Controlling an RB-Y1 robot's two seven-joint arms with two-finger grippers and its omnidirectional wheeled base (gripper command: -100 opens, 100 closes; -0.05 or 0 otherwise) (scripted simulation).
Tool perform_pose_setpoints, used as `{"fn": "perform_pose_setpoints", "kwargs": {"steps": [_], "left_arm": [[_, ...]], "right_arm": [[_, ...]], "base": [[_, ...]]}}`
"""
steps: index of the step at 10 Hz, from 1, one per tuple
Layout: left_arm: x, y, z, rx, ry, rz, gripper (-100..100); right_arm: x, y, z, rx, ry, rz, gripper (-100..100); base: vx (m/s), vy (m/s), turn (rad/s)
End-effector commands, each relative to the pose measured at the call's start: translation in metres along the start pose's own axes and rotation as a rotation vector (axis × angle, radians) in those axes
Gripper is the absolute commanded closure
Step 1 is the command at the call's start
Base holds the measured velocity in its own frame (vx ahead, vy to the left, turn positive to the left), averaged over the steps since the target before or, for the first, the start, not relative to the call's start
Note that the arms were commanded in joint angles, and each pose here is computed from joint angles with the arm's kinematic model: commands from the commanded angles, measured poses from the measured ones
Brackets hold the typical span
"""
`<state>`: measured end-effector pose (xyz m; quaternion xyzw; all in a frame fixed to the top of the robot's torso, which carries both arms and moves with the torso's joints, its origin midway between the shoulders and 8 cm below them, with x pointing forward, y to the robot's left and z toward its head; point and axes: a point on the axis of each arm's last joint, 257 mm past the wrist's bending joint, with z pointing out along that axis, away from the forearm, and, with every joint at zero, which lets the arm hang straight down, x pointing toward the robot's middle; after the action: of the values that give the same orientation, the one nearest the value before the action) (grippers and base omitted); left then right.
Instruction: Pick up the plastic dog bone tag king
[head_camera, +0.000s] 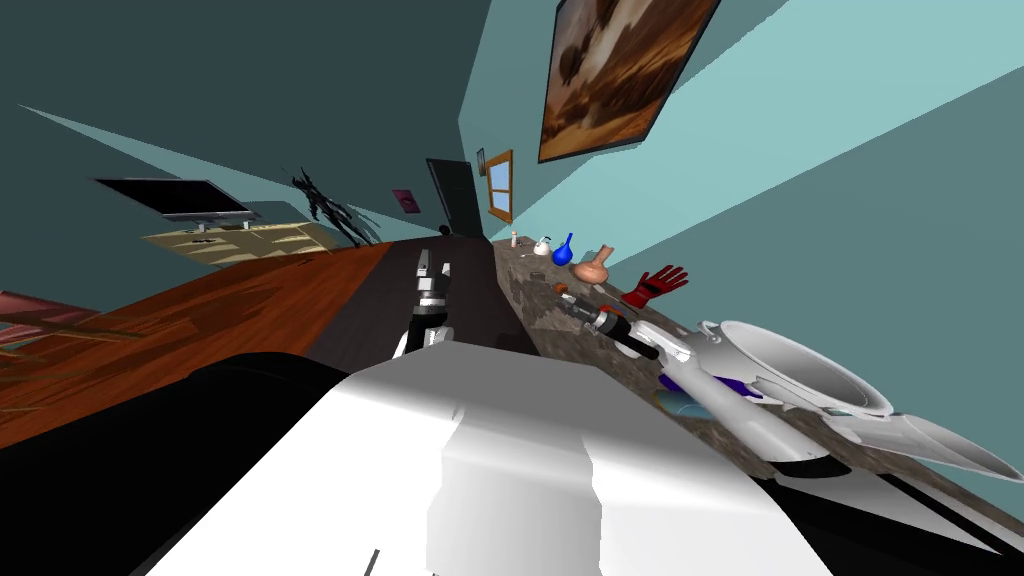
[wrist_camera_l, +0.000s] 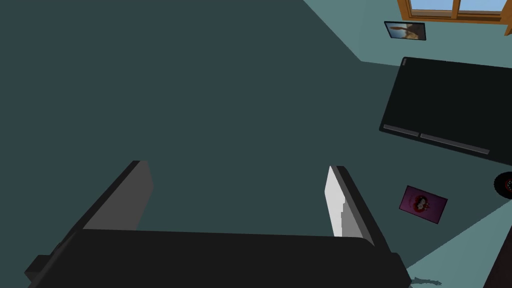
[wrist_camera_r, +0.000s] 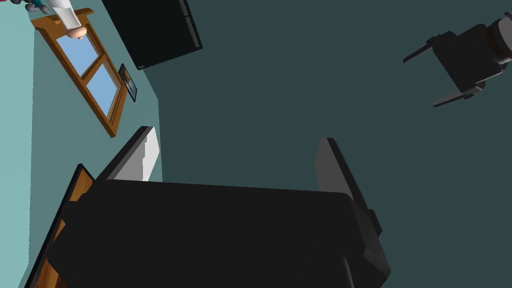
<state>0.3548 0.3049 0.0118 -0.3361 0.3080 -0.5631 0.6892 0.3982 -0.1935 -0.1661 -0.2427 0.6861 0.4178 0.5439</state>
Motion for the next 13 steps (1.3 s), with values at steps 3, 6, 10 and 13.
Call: {"fn": "perform_pose_setpoints", "kwargs": {"steps": [3,6,10,13], "left_arm": [[0.000,0.000,0.000,0.000,0.000,0.000,0],[0.000,0.000,0.000,0.000,0.000,0.000,0],[0.000,0.000,0.000,0.000,0.000,0.000,0],[0.000,0.000,0.000,0.000,0.000,0.000,0]], "right_arm": [[0.023,-0.023,-0.020,0.037,0.087,-0.031,-100],[0.053,-0.054,-0.054,0.093,0.224,-0.075,-100],[0.089,-0.088,-0.113,0.159,0.414,-0.126,-100],[0.100,-0.105,-0.142,0.202,0.481,-0.135,-100]], "base": [[0.043,0.034,-0.048],[0.075,0.084,-0.086],[0.061,0.073,-0.075],[0.036,0.042,-0.043]]}}
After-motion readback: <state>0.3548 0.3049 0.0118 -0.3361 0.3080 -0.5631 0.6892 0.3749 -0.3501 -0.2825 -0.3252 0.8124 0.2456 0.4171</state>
